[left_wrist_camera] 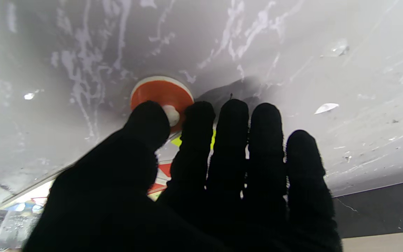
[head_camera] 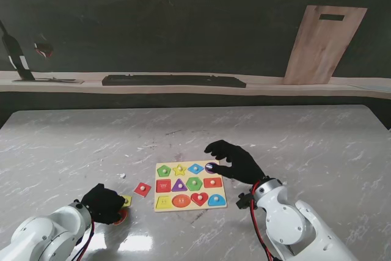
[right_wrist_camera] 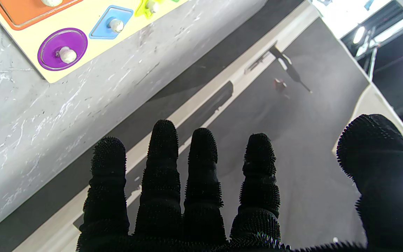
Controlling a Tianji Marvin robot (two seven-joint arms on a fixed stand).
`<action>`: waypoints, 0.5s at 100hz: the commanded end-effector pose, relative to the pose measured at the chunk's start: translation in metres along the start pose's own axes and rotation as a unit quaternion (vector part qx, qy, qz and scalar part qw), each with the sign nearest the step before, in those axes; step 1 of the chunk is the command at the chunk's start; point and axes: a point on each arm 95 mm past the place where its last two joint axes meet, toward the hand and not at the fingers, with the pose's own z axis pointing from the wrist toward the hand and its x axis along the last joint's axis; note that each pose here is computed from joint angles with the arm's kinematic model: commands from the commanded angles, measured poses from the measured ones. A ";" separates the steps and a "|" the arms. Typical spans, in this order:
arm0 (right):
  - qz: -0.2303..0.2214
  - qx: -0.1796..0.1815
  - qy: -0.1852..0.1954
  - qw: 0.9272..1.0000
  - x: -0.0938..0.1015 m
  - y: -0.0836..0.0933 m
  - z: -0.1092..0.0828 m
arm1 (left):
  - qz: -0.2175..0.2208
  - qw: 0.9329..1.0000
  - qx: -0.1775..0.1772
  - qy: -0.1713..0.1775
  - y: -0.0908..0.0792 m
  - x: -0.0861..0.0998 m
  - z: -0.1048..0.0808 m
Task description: Fit puzzle pieces into a puzzle board
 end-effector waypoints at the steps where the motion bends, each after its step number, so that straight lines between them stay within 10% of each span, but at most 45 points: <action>1: 0.001 0.002 0.002 1.000 0.001 -0.003 -0.002 | 0.005 1.000 -0.007 0.005 0.008 0.001 0.000; 50: 0.001 -0.001 0.002 1.000 0.001 -0.002 -0.004 | 0.008 0.999 0.025 0.026 0.006 0.005 -0.001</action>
